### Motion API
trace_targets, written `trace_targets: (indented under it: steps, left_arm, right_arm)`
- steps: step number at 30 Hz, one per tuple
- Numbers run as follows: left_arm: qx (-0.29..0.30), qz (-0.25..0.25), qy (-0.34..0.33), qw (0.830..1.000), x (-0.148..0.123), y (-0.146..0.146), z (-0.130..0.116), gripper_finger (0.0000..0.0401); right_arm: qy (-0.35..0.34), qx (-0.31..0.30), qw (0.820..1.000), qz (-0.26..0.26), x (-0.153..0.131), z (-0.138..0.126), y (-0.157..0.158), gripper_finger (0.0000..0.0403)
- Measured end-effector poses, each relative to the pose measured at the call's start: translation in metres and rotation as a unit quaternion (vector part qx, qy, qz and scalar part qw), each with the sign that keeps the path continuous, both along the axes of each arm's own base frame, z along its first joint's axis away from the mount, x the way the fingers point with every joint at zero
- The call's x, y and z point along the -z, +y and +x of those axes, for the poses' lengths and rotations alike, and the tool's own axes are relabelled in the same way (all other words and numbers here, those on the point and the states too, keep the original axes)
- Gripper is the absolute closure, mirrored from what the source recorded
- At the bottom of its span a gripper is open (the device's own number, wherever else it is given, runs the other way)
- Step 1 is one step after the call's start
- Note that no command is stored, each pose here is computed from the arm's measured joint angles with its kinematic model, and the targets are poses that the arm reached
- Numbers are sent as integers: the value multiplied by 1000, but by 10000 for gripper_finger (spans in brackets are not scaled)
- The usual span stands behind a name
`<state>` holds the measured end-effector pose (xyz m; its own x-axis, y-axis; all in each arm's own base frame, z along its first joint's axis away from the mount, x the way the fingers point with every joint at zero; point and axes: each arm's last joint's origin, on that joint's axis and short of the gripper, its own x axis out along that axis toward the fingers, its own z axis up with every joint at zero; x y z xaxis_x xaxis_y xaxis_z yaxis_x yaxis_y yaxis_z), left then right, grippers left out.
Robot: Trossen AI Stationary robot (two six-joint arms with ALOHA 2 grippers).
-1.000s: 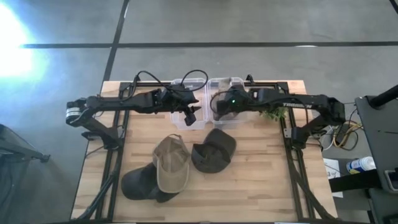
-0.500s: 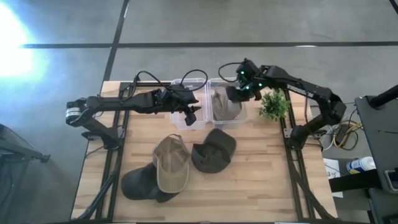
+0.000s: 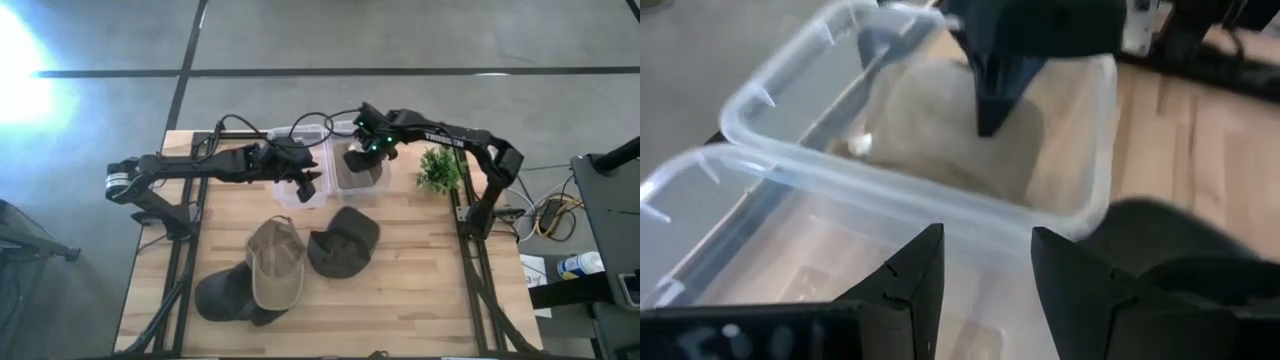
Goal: Pick & Place hat
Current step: Put the right brown cap into the right transparent bin, then put the brown cap into the right transparent bin
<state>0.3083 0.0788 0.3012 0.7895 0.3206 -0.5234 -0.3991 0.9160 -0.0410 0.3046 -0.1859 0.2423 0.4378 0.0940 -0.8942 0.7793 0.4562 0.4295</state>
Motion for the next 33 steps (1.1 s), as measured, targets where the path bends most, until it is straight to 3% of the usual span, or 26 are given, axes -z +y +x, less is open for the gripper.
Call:
trace_targets:
  steps: [10, 15, 19, 25, 30, 33]
  left_arm:
    - [1, -17, 60, 998, 5, -5, -8, 256]
    - [11, -16, 61, 998, -10, -13, -20, 256]
    - [23, -25, 108, 994, -22, -25, -43, 256]
    - [34, -70, 214, 974, -19, -44, -85, 256]
    - [39, -92, 273, 957, 0, -48, -104, 256]
    - [66, -132, 294, 944, 13, -52, -113, 256]
  right_arm:
    - [-34, -31, 997, -62, -43, -6, 3, 260]
    - [4, -26, 993, -112, -58, -22, 9, 221]
    - [32, -32, 984, -170, -73, -35, 17, 206]
    - [-24, -102, 964, -243, -110, -48, 49, 202]
    - [-62, -121, 962, -237, -124, -47, 83, 202]
    - [-69, -147, 961, -224, -122, -39, 104, 202]
